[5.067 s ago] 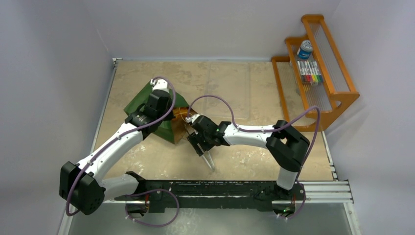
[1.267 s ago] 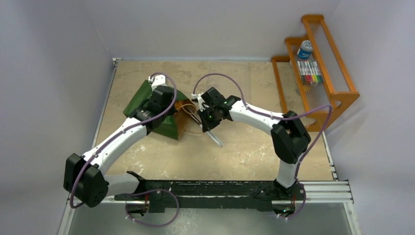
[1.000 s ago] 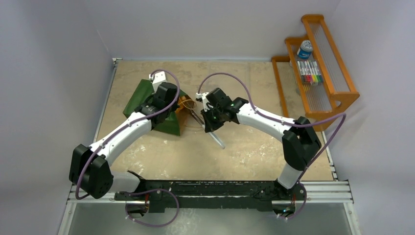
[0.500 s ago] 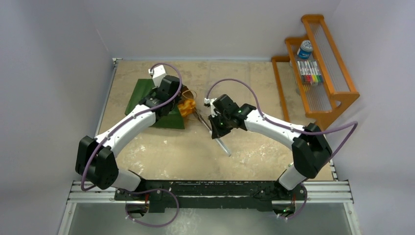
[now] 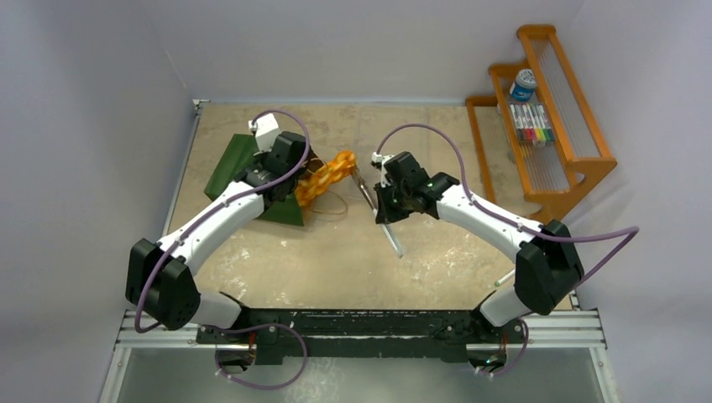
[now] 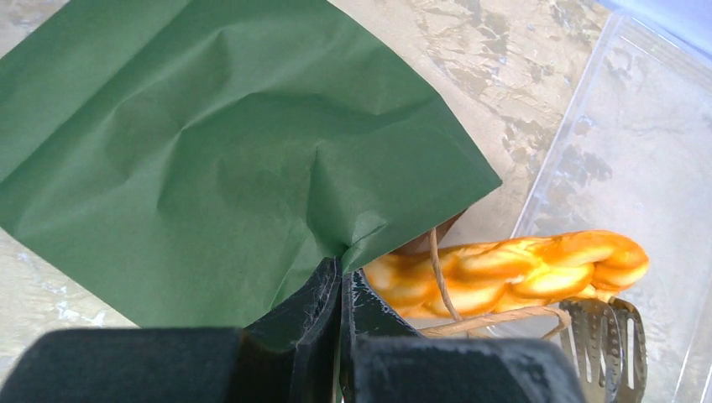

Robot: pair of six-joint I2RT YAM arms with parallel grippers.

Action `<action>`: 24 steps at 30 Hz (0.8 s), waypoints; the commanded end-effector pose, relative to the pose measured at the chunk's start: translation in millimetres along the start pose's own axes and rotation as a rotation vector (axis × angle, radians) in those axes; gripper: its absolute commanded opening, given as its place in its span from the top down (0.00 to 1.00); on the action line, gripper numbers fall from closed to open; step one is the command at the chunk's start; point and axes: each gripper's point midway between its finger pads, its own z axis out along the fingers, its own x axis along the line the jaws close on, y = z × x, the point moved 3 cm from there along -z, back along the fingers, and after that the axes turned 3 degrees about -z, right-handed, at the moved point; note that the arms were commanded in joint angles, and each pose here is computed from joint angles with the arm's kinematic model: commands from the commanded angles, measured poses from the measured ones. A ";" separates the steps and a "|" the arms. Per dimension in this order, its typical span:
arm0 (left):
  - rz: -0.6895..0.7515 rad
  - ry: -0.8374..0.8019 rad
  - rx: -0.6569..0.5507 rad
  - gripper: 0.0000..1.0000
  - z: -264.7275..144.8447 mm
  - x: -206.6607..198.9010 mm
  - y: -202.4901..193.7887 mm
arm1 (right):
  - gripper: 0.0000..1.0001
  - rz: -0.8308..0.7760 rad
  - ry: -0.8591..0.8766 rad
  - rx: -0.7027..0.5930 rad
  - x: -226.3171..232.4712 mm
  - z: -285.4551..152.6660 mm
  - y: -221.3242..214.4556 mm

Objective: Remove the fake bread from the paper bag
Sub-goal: Take out the fake bread from the paper bag.

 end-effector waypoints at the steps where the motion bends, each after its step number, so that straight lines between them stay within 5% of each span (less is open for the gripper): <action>1: -0.044 0.038 -0.091 1.00 -10.8 9.1 31.2 | 1.00 0.029 0.003 -0.070 0.1 -12.7 9.5; 24: -0.045 0.078 -0.064 1.00 -1.6 35.5 34.4 | 1.00 0.268 -0.100 -0.296 -98.6 -40.3 79.2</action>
